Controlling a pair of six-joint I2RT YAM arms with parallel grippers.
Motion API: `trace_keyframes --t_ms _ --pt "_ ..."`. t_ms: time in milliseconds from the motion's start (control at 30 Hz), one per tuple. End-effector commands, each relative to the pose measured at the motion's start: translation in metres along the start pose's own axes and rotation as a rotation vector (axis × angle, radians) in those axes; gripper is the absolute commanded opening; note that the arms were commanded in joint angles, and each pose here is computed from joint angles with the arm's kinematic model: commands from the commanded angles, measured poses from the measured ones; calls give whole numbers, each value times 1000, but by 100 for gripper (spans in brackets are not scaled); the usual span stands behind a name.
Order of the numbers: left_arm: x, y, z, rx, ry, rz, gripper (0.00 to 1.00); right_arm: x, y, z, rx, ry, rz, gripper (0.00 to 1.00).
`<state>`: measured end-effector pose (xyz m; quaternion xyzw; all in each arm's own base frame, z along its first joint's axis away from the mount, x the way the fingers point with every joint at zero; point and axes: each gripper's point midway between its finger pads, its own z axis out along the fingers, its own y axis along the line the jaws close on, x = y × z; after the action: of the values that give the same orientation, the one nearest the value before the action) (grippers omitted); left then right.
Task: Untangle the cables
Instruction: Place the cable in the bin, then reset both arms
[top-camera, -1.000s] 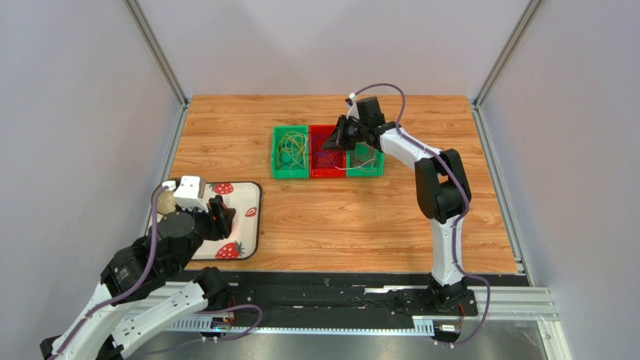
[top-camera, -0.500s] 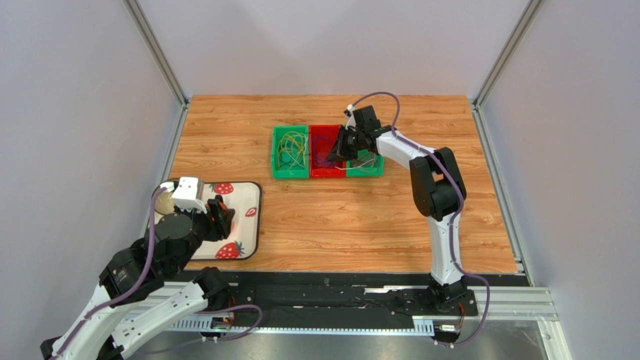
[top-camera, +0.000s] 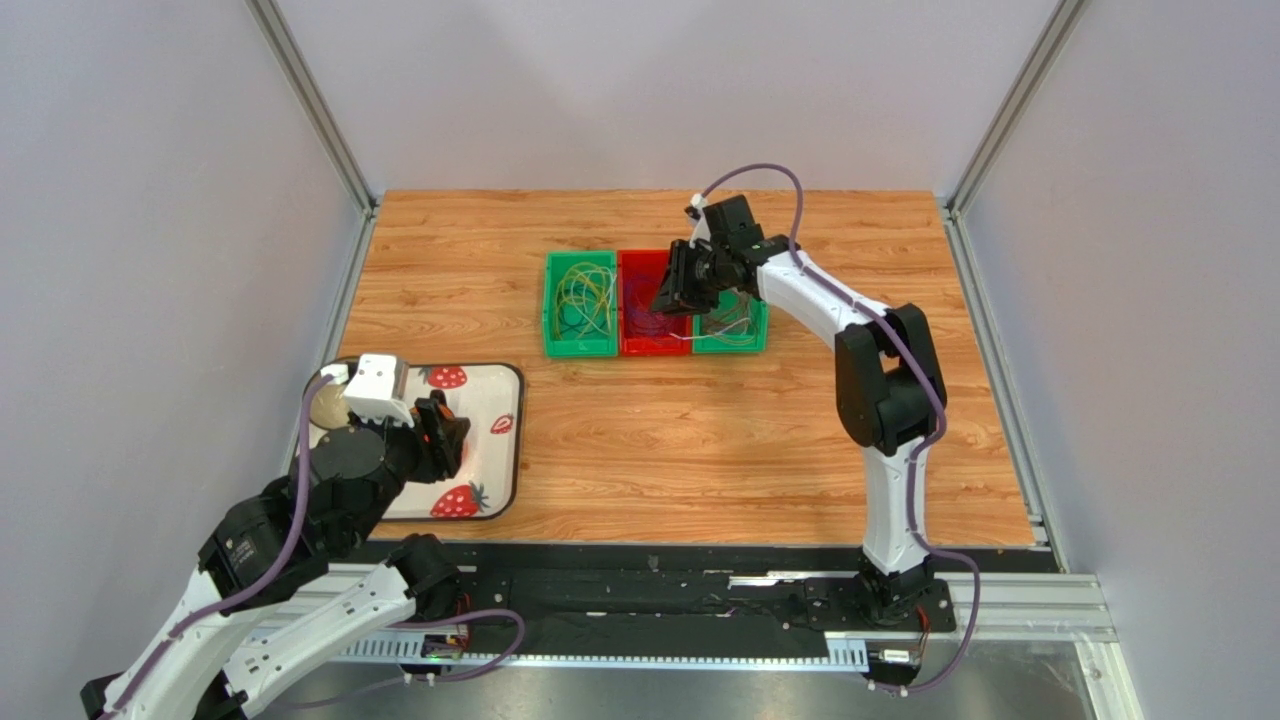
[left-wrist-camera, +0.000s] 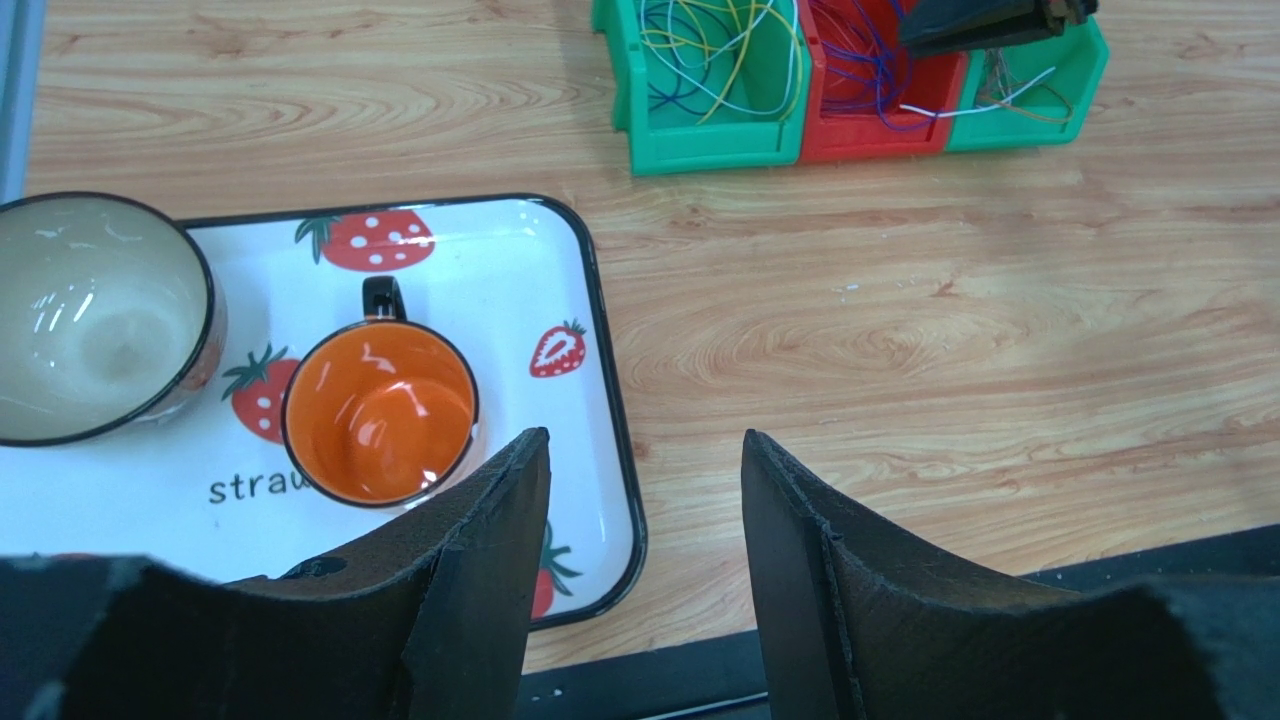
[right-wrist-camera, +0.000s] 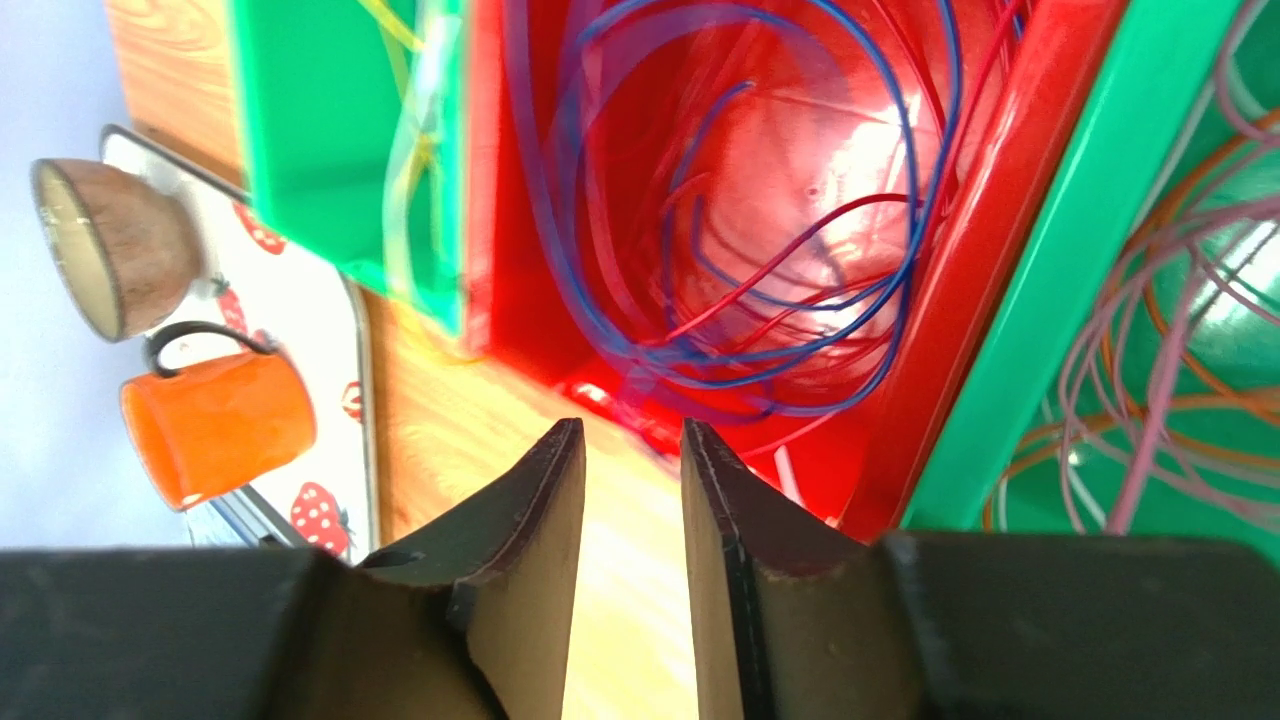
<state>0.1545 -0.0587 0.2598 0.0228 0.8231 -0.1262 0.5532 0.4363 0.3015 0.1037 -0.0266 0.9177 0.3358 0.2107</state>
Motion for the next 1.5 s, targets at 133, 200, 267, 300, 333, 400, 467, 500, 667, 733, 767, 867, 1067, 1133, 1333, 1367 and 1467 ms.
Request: trace_keyframes --t_ms 133,200,267,300,333,400,467,500,667,733,767,867,1067,1133,1333,1367,1467 --pt "-3 -3 2 8 -9 6 58 -45 61 -83 -43 -179 -122 37" --pt "-2 -3 3 8 -6 8 58 -48 64 -92 -33 -197 -132 37" --pt "-2 -3 3 6 -6 7 58 -51 71 -106 -36 -225 -146 38" --pt "-2 -3 3 6 -6 7 58 -51 72 -110 -34 -231 -148 38" --pt "-2 -3 3 7 -4 8 58 -51 73 -114 -31 -238 -149 38" --pt "-2 -4 3 6 -3 9 58 -54 78 -128 -24 -275 -164 38" --pt "-2 -4 4 7 0 10 58 -52 79 -139 -14 -298 -171 38" --pt "-2 -4 4 5 1 11 58 -54 78 -144 0 -318 -173 38" --pt "0 -5 6 1 13 18 58 -36 58 -152 56 -339 -151 37" --pt "1 -5 7 -4 16 17 57 -35 56 -164 68 -400 -150 36" --pt "1 -5 7 -4 16 17 57 -18 37 -154 104 -367 -135 36" --pt "1 -5 7 -1 17 18 57 -3 7 -159 200 -414 -127 36" --pt "5 -10 13 3 42 46 57 11 -11 -181 230 -560 -108 39" --pt "6 -10 16 -2 50 53 57 17 -16 -184 222 -641 -120 42" --pt "10 -16 21 10 76 73 57 31 -37 -198 388 -763 -171 50" --pt "12 -17 23 9 83 85 57 31 -39 -207 428 -801 -192 50" --pt "14 -21 26 20 100 100 57 35 -49 -214 485 -856 -205 52"
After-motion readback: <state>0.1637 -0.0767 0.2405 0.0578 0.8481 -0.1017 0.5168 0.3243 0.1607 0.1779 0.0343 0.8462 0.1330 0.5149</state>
